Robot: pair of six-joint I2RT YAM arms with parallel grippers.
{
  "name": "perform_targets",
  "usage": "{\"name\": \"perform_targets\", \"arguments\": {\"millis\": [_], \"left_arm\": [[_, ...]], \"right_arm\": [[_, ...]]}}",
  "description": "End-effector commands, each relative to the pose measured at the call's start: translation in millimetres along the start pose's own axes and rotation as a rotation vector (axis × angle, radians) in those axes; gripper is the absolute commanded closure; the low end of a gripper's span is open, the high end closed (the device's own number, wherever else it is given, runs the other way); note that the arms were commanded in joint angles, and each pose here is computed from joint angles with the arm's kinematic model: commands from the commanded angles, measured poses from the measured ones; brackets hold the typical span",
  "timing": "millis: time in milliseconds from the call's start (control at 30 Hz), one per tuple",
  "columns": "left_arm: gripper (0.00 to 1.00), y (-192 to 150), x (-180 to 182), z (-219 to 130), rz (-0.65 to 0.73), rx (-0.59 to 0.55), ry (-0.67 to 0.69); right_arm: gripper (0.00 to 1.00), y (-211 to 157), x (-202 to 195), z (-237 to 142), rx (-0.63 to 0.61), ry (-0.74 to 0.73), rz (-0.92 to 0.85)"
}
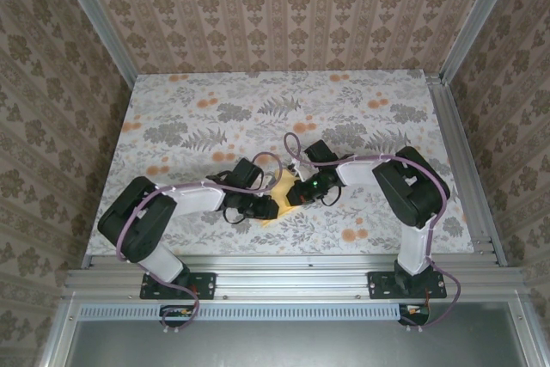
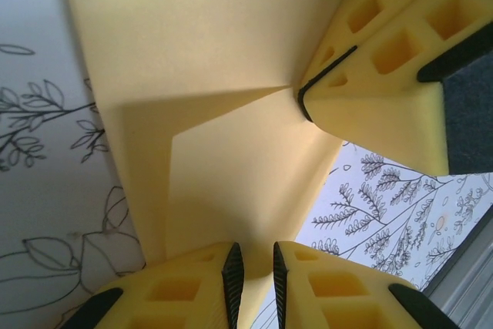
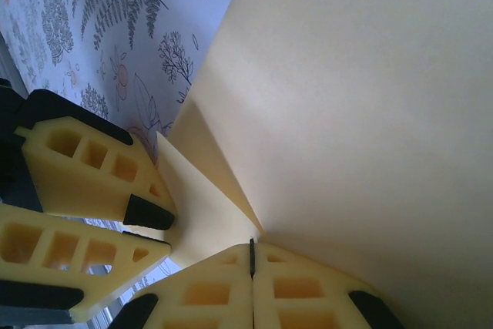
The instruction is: Fold a paper plane with a square sheet of paper (pick it up from the middle)
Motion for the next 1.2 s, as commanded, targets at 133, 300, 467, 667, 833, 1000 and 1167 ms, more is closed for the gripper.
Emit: {"name": "perform_targets", "arguments": {"millis": [133, 300, 467, 667, 833, 1000, 1167], "left_arm": [[0.77, -37, 23, 15, -0.034, 0.145, 0.112], [0.77, -42, 26, 17, -0.035, 0.166, 0.139], [0.78, -45, 28, 19, -0.038, 0.168, 0.159], [0.78, -48, 27, 21, -0.019, 0.175, 0.193], [0.78, -51, 26, 24, -0.003, 0.187, 0.216], [0.78, -54, 28, 26, 0.002, 0.196, 0.237], [0.78, -59, 31, 25, 0.014, 0.221, 0.277]], "right_arm": [[0.86, -1, 9, -29, -0.094, -0.109, 0.032], [0.84, -16, 24, -47, -0.263, -0.04, 0.137], [0.92, -35, 40, -33, -0.377, 0.086, 0.265], [0.97, -42, 36, -7, -0.4, 0.074, 0.327], [0.97, -41, 32, 8, -0.38, 0.061, 0.332], [0.98, -49, 14, 17, -0.356, -0.026, 0.375], [0.98, -62, -8, 13, -0.353, -0.219, 0.374]]}}
Point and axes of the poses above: each hand's point on the last joint's axis, 136 mm out from that joint toward the fingers, its own z axis out along the fingers, its own x axis along the line the jaws close on, y = z × x, the point moved 8 cm from there along -z, back along the fingers, and after that the axes turned 9 degrees about z, right-handed, at the moved point
